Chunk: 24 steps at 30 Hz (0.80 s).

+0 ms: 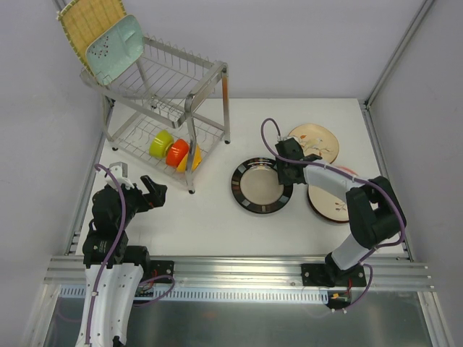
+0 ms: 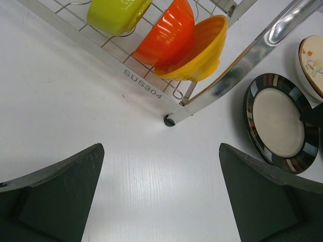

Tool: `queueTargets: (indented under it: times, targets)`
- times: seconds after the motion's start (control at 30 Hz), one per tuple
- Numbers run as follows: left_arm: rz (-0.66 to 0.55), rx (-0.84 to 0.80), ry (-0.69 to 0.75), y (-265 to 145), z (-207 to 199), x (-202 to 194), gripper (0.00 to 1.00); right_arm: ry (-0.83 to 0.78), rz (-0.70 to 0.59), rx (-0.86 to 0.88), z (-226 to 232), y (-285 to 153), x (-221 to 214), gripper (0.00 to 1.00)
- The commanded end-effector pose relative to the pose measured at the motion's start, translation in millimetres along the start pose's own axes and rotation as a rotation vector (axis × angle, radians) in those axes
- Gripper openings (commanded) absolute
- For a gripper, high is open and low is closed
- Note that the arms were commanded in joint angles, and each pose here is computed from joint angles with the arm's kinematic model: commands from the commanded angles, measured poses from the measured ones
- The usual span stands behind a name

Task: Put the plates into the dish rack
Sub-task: Grab a plate with the left arm

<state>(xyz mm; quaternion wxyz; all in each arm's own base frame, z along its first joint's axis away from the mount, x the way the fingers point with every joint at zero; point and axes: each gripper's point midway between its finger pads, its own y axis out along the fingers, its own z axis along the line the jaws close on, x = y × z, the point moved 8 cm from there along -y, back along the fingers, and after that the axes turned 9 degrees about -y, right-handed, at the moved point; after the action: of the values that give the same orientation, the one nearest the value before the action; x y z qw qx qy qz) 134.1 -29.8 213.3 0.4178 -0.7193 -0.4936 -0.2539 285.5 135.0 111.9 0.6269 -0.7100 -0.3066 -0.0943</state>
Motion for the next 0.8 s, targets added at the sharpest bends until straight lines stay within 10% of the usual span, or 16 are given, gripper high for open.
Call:
queueTargets:
  times: [0.0,0.77]
  targets:
    - [-0.005,-0.032,0.001,-1,-5,3,0.99,-0.055,0.021,-0.108,-11,-7,-1,0.34]
    - [-0.014,-0.029,0.002,-1,-5,3,0.99,-0.101,-0.009,-0.269,-24,-47,13,0.25]
